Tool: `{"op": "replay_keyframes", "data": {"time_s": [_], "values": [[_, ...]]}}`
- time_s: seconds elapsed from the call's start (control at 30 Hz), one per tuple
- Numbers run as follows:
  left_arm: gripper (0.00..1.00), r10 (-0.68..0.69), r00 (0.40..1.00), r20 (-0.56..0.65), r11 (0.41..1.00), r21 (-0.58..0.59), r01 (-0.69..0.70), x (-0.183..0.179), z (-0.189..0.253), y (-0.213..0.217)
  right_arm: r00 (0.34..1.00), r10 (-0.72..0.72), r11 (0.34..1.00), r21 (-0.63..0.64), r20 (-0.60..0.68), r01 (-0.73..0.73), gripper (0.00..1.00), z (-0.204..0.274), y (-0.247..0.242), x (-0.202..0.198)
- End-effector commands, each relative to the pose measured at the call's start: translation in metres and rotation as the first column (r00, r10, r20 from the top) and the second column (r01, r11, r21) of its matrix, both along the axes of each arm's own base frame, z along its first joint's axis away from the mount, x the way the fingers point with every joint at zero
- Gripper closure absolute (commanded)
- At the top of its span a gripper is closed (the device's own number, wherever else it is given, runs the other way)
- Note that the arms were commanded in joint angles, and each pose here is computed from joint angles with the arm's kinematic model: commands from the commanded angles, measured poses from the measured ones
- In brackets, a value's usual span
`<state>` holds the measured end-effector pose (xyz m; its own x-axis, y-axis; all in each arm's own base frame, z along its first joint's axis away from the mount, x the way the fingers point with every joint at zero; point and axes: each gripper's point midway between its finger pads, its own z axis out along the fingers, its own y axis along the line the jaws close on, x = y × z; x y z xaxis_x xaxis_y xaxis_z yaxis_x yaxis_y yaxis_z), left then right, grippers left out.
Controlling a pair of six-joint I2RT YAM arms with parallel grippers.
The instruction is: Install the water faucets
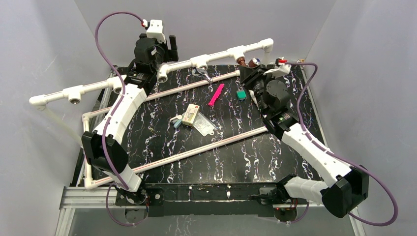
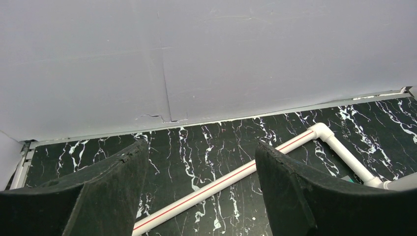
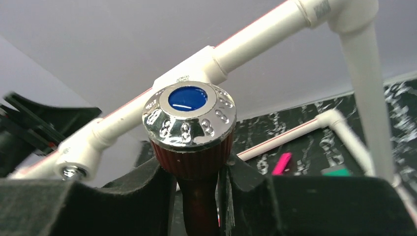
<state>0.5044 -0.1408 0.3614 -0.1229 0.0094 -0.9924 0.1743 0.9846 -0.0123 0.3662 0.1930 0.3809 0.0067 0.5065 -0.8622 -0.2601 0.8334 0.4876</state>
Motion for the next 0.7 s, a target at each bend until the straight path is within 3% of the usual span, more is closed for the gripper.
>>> {"op": "replay_keyframes", "data": {"time_s": [0.0,0.47,0.67], "values": [[0.24,-0.01,0.929,-0.37,0.992,0.11,0.055,-0.026,-0.128,-0.002,0.998,0.008,0.886,0.463,-0.059,0.02,0.99,0.034,-0.006,-0.006],[0.23,-0.016,0.931,-0.365,0.993,0.1,0.056,-0.029,-0.125,-0.003,0.95,0.287,0.546,0.836,-0.125,-0.055,0.99,0.023,0.03,-0.013],[0.24,-0.021,0.93,-0.368,0.993,0.097,0.061,-0.028,-0.128,-0.004,0.931,0.354,0.496,0.862,-0.089,-0.106,0.99,0.036,0.039,-0.019]]}}
